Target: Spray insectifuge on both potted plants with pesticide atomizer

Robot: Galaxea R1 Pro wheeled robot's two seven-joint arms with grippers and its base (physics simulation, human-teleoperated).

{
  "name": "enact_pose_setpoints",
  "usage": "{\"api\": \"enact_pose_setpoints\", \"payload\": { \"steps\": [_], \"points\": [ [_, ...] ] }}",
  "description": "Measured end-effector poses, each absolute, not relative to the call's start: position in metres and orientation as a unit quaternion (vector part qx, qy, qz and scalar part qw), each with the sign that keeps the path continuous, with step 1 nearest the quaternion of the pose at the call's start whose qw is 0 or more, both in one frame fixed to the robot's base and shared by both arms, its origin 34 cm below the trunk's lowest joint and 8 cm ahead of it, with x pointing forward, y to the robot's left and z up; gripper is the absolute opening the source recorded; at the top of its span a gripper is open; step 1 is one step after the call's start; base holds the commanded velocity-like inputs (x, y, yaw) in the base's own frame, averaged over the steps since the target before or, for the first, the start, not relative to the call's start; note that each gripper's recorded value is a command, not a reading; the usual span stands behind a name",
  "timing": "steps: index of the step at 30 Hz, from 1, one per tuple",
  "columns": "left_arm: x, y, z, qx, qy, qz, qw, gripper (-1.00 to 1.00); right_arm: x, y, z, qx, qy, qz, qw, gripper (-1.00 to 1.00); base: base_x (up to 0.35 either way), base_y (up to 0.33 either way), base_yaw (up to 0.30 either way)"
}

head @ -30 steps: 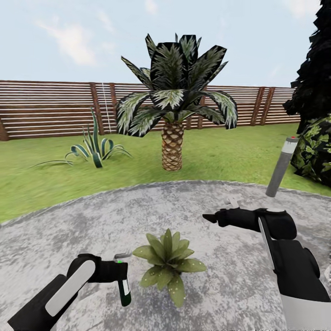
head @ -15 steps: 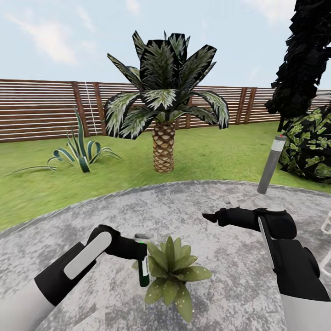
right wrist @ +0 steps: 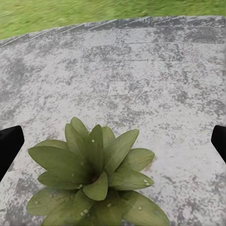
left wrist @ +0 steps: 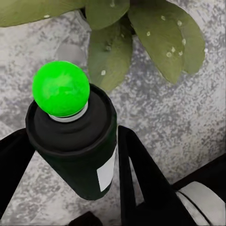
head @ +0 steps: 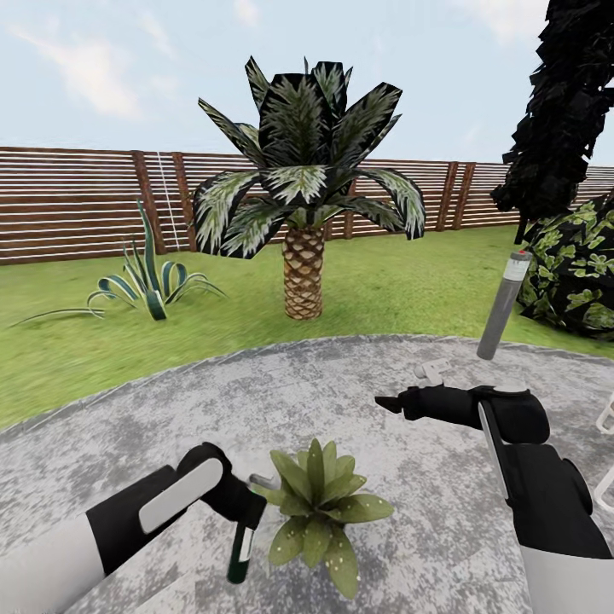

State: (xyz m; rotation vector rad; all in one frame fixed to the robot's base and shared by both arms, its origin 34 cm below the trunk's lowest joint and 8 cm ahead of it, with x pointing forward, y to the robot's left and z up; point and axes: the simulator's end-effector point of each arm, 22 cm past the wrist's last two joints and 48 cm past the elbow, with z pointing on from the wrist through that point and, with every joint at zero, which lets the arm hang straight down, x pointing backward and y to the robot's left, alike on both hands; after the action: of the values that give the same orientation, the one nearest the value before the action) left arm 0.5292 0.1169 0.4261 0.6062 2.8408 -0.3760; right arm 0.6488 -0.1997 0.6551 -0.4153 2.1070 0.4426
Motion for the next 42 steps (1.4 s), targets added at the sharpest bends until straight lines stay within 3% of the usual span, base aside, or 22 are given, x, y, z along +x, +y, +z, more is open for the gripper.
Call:
{"api": "enact_pose_setpoints", "payload": {
  "steps": [8, 16, 26, 34, 42],
  "points": [
    [0.510, 0.075, 0.455, 0.258, 0.944, -0.162, 0.124, -1.00, 0.648, -0.198, 0.654, -0.170, 0.855, 0.178, 0.456, 1.00, 0.000, 0.000, 0.000],
    [0.532, 0.091, 0.472, 0.194, 0.965, -0.122, 0.125, -1.00, 0.648, -0.199, 0.654, -0.170, 0.855, 0.179, 0.456, 1.00, 0.000, 0.000, 0.000],
    [0.572, 0.039, 0.480, 0.167, 0.981, -0.082, 0.048, -1.00, 0.649, -0.201, 0.655, -0.168, 0.855, 0.180, 0.457, 1.00, 0.000, 0.000, 0.000],
    [0.566, 0.033, 0.487, 0.166, 0.981, -0.094, 0.019, -1.00, 0.649, -0.201, 0.655, -0.167, 0.855, 0.180, 0.457, 1.00, 0.000, 0.000, 0.000],
    [0.576, 0.048, 0.485, 0.147, 0.989, -0.023, -0.020, -1.00, 0.649, -0.201, 0.656, -0.167, 0.855, 0.180, 0.457, 1.00, 0.000, 0.000, 0.000]
  ]
}}
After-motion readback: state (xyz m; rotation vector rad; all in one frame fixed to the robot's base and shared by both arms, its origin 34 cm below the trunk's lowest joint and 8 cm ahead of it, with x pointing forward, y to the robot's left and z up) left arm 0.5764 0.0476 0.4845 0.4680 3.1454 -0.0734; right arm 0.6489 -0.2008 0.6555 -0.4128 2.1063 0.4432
